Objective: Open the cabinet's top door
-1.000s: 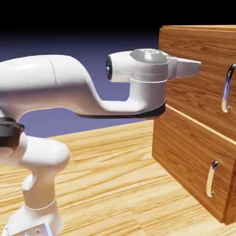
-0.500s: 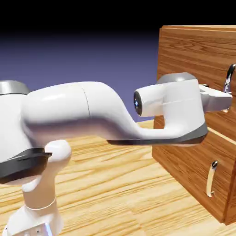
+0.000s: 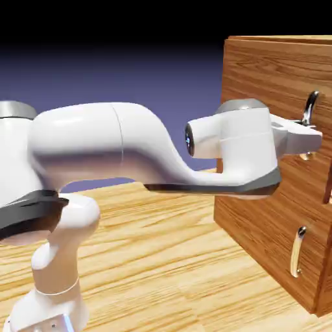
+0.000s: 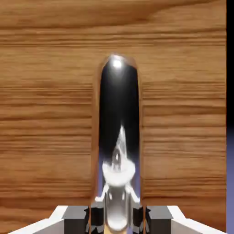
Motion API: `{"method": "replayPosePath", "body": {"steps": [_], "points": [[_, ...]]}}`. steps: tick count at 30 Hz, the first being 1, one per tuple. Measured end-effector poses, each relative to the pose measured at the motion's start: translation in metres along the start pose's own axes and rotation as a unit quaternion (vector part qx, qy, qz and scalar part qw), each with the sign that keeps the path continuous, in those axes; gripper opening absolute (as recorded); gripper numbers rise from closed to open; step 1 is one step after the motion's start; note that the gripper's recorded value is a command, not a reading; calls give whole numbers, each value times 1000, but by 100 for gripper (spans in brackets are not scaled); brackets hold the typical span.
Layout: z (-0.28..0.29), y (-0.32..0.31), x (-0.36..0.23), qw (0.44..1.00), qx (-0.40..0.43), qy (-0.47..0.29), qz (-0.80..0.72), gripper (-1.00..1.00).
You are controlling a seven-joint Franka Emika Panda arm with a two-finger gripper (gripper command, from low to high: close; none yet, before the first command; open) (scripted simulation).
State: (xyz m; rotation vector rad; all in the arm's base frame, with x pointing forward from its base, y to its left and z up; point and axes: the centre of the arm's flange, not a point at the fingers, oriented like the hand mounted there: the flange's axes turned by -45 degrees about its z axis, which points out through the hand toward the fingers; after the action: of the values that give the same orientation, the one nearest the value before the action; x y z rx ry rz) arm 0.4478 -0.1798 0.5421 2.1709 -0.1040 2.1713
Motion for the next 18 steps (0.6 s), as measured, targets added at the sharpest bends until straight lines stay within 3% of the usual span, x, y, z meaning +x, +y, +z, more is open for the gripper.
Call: {"method": "replayPosePath", "body": {"steps": [18], "points": [[-137,-66,0,988,-152,0,0,-100]]}}
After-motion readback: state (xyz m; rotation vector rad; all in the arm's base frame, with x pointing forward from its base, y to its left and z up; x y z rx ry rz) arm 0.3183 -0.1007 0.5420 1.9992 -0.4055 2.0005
